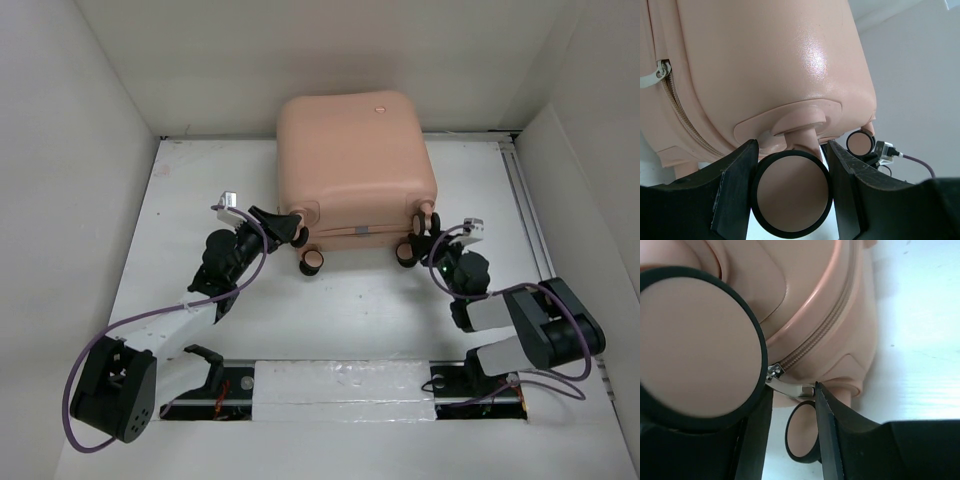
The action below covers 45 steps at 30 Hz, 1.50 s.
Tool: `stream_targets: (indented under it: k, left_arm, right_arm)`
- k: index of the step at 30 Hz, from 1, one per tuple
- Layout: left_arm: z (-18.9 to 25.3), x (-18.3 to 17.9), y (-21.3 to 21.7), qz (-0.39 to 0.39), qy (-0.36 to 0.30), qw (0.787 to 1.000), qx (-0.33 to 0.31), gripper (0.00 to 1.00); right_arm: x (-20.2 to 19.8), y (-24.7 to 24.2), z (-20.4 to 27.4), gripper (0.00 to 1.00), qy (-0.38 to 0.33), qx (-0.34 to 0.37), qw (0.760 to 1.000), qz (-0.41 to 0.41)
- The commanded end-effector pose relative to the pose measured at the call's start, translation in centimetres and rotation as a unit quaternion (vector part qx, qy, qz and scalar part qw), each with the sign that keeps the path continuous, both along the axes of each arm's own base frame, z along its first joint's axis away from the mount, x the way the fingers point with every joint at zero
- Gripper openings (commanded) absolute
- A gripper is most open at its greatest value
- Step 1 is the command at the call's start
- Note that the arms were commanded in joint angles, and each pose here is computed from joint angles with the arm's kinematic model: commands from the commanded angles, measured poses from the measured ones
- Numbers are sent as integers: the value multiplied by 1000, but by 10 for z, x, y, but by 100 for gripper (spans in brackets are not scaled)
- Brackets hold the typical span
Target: Pack the luggage
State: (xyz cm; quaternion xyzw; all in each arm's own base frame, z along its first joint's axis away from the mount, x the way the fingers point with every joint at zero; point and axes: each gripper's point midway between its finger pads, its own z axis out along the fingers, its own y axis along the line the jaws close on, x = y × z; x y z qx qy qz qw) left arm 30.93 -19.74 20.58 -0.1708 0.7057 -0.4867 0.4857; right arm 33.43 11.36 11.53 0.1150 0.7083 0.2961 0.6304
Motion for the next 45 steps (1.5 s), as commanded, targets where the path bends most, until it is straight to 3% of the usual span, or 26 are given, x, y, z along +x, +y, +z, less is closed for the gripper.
stream_targets:
  k: [1, 5, 11, 14, 16, 24, 26, 36, 45]
  left_arm:
    - [25, -1, -3, -10, -41, 999, -10, 0]
    - [22, -2, -4, -14, -41, 999, -10, 0]
    - [21, 0, -5, -14, -41, 999, -10, 0]
    - [17, -1, -4, -14, -37, 999, -9, 0]
    - [17, -1, -4, -14, -37, 999, -9, 0]
    - [20, -2, -4, -14, -41, 999, -10, 0]
    - [20, -2, -4, -14, -41, 999, -10, 0]
    - [24, -5, -3, -14, -46, 999, -12, 0]
    - [26, -3, -4, -14, -46, 999, -12, 0]
  right_arm:
    - [12, 23, 50, 45, -102, -6, 993, 64]
    - [11, 29, 57, 40, -132, 7, 988, 83]
    - [9, 22, 49, 37, -122, 13, 991, 61]
    - [5, 10, 53, 47, -117, 20, 993, 28]
    - [4, 3, 38, 52, -75, 23, 997, 4]
    - [-12, -15, 40, 53, -38, 35, 997, -60]
    - [-9, -14, 33, 53, -12, 32, 998, -60]
    - [17, -13, 65, 47, -67, -28, 996, -49]
    - [25, 7, 61, 44, -79, -43, 996, 5]
